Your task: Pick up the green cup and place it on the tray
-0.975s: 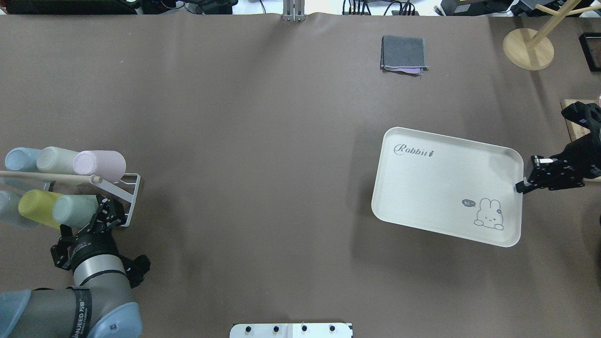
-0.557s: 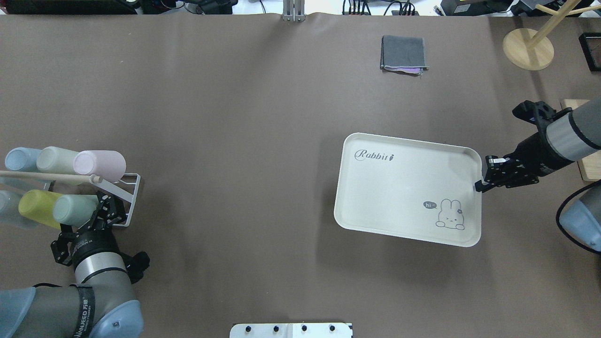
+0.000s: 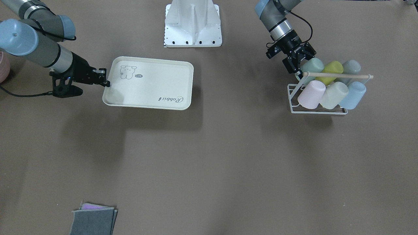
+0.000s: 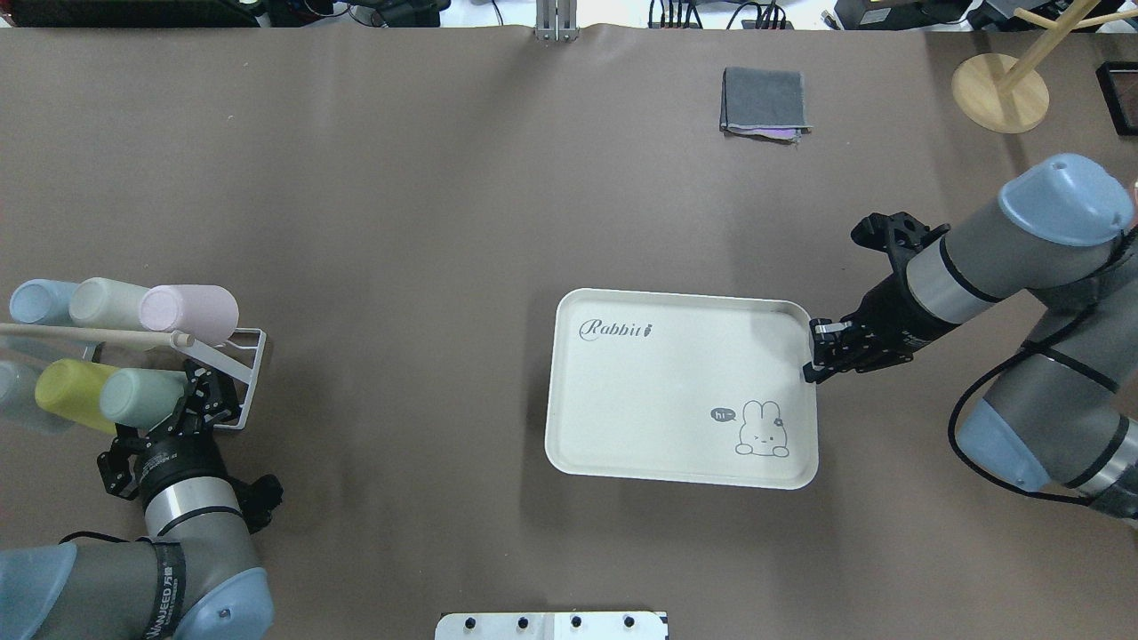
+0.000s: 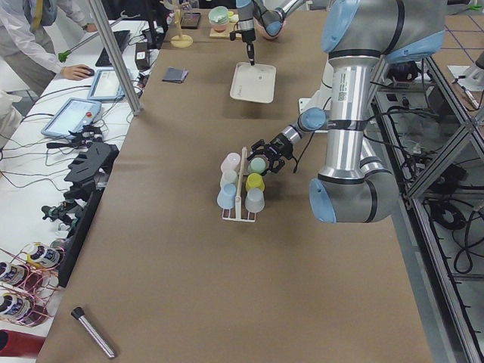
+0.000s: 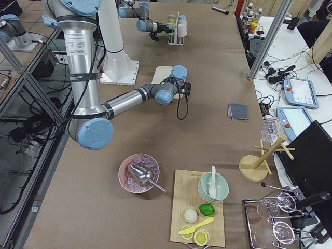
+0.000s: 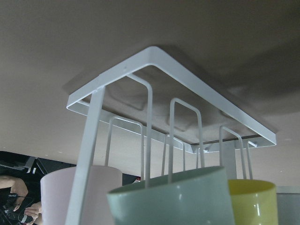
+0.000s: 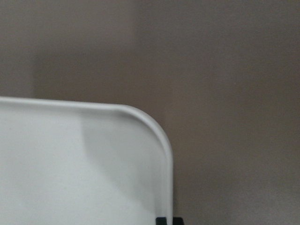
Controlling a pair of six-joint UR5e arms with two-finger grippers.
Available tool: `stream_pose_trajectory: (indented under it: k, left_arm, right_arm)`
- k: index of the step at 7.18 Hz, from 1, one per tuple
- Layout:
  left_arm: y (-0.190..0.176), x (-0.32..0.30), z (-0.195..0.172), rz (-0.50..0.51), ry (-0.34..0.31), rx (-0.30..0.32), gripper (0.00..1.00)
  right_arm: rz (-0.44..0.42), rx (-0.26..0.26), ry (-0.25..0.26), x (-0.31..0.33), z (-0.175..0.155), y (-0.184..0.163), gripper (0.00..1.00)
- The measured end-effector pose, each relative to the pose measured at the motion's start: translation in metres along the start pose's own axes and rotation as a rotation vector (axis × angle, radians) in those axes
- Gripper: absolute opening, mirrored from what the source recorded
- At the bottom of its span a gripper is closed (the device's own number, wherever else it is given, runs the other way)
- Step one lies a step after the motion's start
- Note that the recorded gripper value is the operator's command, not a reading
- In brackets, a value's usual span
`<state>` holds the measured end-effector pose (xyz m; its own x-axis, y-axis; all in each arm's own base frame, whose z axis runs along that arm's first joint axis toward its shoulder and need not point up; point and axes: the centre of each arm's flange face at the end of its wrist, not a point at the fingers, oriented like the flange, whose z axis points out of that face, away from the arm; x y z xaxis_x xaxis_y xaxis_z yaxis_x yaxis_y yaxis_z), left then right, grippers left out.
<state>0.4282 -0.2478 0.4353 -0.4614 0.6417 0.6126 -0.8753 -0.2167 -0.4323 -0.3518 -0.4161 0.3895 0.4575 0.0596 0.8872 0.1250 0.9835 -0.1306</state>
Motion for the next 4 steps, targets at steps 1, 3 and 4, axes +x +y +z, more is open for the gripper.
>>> stream_pose_trajectory:
  k: [1, 3, 4]
  left_arm:
    - [-0.001, 0.0, 0.001, 0.001, -0.003, -0.004, 0.85]
    - [0.0, -0.001, 0.002, 0.0, -0.005, -0.007, 0.74]
    - [-0.001, 0.0, 0.002, 0.001, -0.005, -0.008, 0.79]
  right_arm:
    - [-0.018, -0.009, 0.002, -0.023, 0.009, 0.001, 0.0]
    - [-0.055, -0.027, -0.004, -0.061, 0.028, -0.005, 0.0]
    - [-0.072, -0.035, -0.009, -0.08, 0.039, -0.011, 0.0]
